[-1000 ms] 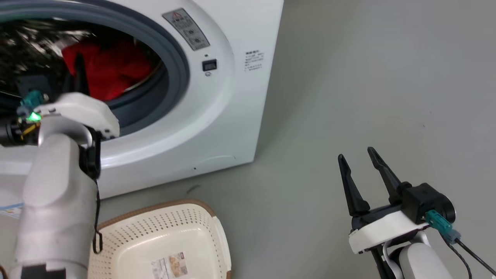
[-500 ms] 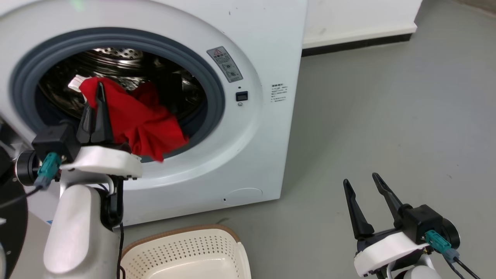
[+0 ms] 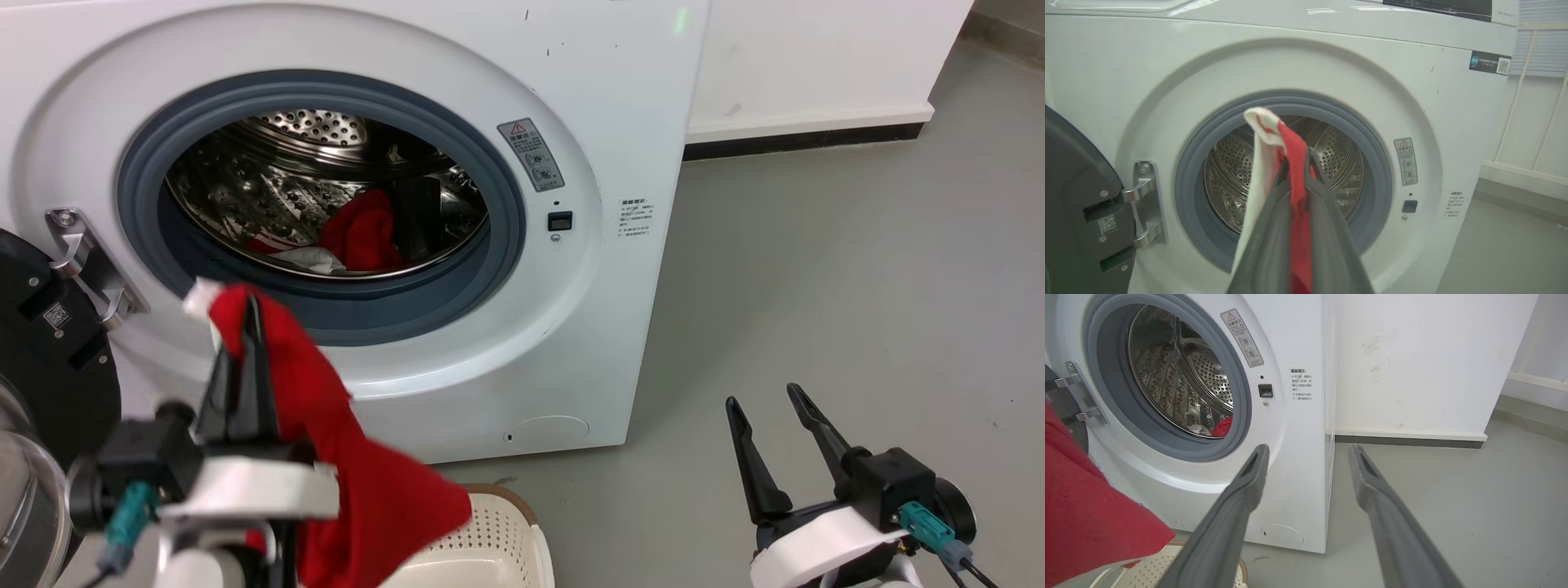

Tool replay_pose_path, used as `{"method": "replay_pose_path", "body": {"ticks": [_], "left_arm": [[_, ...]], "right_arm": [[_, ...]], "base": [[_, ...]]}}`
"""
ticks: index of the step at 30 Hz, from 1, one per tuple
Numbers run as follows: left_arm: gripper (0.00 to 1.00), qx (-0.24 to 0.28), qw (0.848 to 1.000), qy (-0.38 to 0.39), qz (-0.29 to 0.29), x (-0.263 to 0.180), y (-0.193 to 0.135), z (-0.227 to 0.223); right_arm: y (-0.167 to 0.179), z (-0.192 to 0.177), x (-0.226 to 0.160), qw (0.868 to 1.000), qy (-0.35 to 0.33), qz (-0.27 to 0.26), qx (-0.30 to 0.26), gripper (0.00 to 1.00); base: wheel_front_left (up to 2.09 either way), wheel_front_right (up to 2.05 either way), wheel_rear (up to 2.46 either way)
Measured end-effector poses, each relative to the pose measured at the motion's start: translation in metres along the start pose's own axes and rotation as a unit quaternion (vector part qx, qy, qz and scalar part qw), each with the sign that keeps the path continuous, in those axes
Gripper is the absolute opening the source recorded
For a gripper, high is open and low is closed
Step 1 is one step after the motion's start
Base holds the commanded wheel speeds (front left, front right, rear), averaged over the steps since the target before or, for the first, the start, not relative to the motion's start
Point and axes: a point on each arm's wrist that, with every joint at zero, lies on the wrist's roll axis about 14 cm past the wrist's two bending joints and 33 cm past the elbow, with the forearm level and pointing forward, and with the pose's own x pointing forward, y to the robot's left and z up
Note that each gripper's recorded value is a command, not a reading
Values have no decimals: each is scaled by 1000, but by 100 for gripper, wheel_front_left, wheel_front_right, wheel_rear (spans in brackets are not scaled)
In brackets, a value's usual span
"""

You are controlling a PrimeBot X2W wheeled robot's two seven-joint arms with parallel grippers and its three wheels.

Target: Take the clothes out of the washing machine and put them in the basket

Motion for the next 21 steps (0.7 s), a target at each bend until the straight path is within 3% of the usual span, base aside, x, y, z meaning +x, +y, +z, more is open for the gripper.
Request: {"method": "replay_pose_path", "body": {"ticks": [7, 15, 21], "left_arm": [[0, -40, 987, 147, 40, -61, 5, -80], [0, -75, 938, 326, 88, -140, 13, -186], [0, -78, 904, 411, 93, -159, 14, -243]], "right_arm": [[1, -6, 6, 1000, 10, 3, 1, 100], [8, -19, 25, 999, 27, 18, 1, 100], [16, -33, 46, 998, 42, 36, 3, 100]], "base": [[0, 0, 0], [0, 0, 0], [0, 0, 0]]}}
